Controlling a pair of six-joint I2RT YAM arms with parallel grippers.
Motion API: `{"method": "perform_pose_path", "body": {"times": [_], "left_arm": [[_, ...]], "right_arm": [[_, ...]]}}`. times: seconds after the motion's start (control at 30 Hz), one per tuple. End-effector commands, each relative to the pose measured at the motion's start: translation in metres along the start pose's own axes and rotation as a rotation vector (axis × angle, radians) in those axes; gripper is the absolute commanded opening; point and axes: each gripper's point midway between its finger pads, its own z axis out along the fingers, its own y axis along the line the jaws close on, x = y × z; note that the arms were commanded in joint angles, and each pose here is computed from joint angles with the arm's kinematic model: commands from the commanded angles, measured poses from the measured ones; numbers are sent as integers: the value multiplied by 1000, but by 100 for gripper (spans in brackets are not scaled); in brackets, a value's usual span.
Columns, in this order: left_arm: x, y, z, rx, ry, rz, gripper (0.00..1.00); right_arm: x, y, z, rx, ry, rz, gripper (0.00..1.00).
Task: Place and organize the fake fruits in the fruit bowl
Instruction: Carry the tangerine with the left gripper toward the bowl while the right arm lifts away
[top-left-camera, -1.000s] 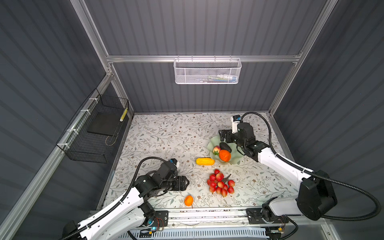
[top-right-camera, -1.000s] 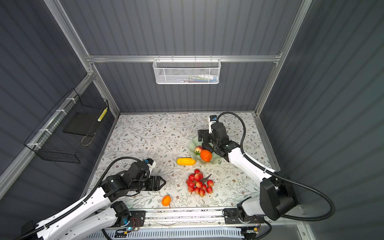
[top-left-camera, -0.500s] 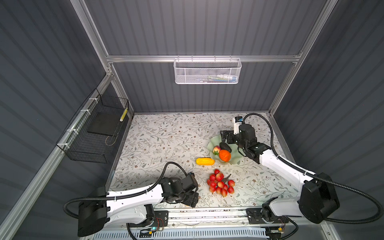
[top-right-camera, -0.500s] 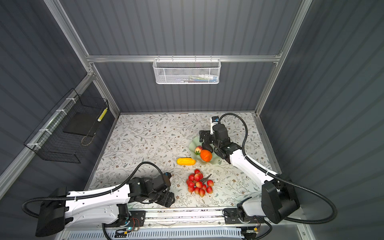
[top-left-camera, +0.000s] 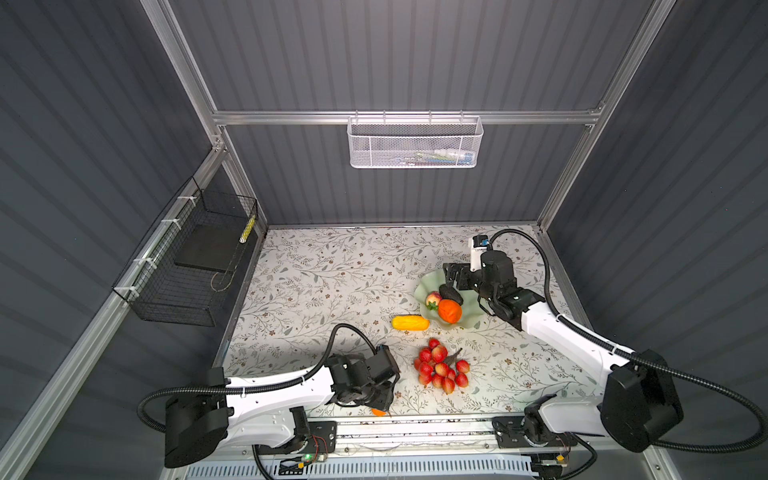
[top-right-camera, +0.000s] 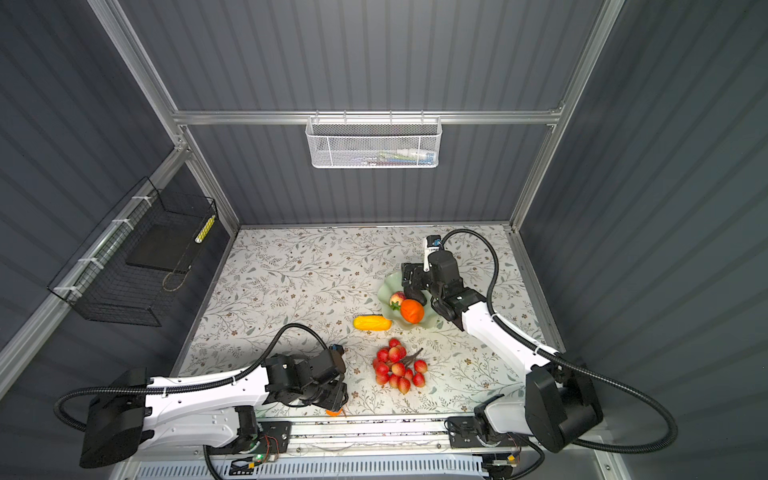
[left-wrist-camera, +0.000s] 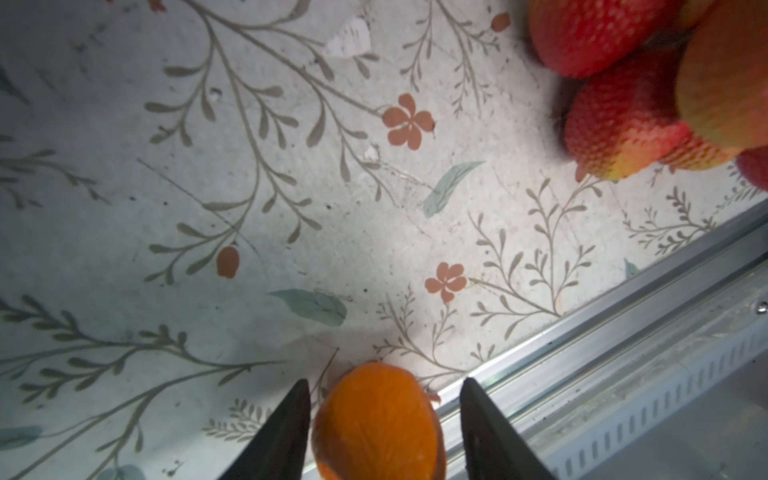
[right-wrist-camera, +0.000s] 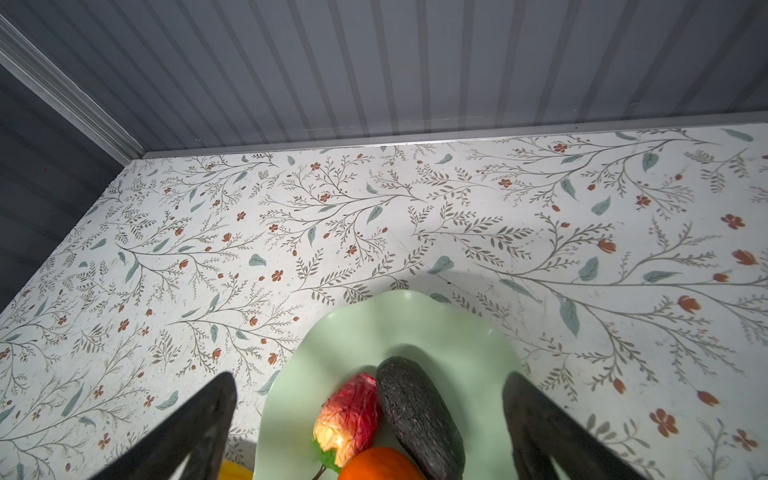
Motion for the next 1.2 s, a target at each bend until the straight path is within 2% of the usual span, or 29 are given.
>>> {"method": "perform_pose_path", "body": {"times": [0.0, 0.2, 0.3, 0.37, 0.57, 0.8, 1.03, 1.17], "left_arm": [[7, 2, 6, -13, 38, 13, 61], [2, -6, 4, 10, 24, 23, 42], [-9, -10, -5, 9, -19, 42, 37], [-27, -14, -19, -10, -90, 74, 36], [-114, -32, -70, -16, -302, 176, 34], [-234, -50, -102, -3, -513, 294, 34], [-340, -63, -89, 8, -619, 361, 35], [-378, -73, -67, 44, -635, 376, 35]], "right_arm": [[-4, -3, -3, 6, -26, 17, 99], [-4, -6, -4, 12, -31, 24, 99], [-5, -9, -5, 20, -37, 31, 99], [-7, -11, -7, 20, -47, 40, 99], [-20, -14, -19, 9, -110, 76, 99], [-34, -27, -47, 29, -190, 112, 99], [-41, -35, -83, 37, -263, 134, 99], [-39, -37, -92, 42, -265, 133, 99]]}}
